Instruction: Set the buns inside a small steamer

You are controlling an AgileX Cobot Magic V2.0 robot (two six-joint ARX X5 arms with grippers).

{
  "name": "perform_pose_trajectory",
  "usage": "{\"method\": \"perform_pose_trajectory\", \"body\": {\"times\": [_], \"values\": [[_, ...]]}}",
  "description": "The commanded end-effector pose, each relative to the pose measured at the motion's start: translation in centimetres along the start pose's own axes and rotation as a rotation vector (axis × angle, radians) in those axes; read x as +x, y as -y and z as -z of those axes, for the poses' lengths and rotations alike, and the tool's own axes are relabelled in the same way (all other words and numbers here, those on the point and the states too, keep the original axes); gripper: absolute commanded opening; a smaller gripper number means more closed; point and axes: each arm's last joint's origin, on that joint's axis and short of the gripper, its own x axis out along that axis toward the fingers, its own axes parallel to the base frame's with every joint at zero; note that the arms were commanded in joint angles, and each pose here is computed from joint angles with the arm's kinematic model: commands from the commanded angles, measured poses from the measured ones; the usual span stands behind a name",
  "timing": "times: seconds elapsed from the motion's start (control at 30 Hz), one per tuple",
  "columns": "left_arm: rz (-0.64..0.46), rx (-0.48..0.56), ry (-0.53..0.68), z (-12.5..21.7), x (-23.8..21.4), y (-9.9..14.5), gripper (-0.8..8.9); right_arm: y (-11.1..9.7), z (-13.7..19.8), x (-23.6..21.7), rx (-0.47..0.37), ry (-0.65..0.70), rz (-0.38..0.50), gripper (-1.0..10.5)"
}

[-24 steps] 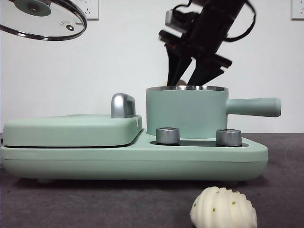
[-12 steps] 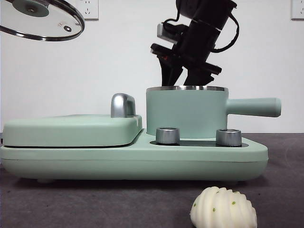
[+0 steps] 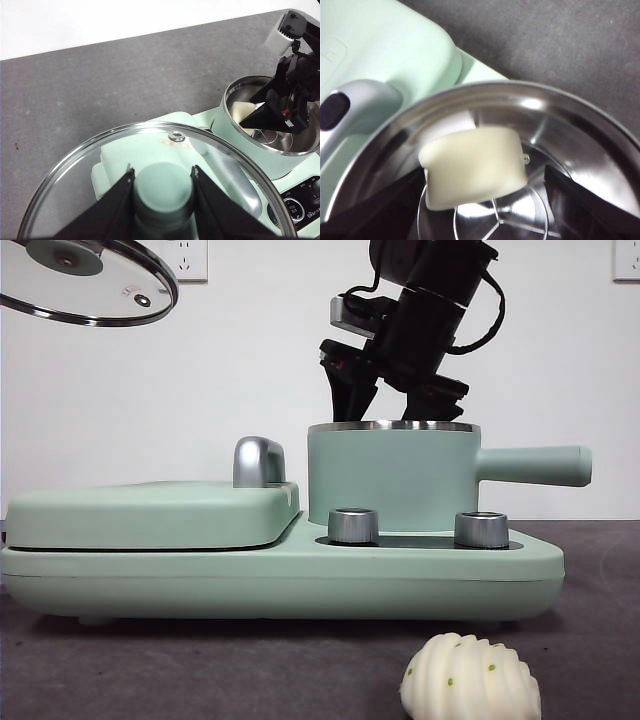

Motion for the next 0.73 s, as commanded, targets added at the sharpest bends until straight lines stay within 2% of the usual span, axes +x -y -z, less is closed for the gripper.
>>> {"method": "perform_pose_trajectory", "body": {"times": [0.03,0.2,0.33,0.5,0.73], "values": [[0.0,0.001,0.043,-0.8,-0.3,0.1,0.11,-0.5,-1.4,-1.7,-0.038,0.042,-0.001,3.9],[0.0,0.001,0.043,-0.8,-0.3,0.1,0.11,-2.4,-1.1,-9.0,-0.068,0.088,-0.014,3.9],[0.0,0.001,0.043,-0.8,-0.3,0.1,0.11,-4.9,1.3,-13.1,-0.14,0.241,-0.067,3.9],[0.0,0.001,0.042,-0.8,-0.3,0.1,0.11,-6.5,6.0,-14.8,-0.208,0.364,-0.119,3.9],[0.0,0.001,0.042,-0.8,-0.3,0.1,0.11,-7.2,12.5,-14.4,-0.358,0.368,-0.15,3.9]]}}
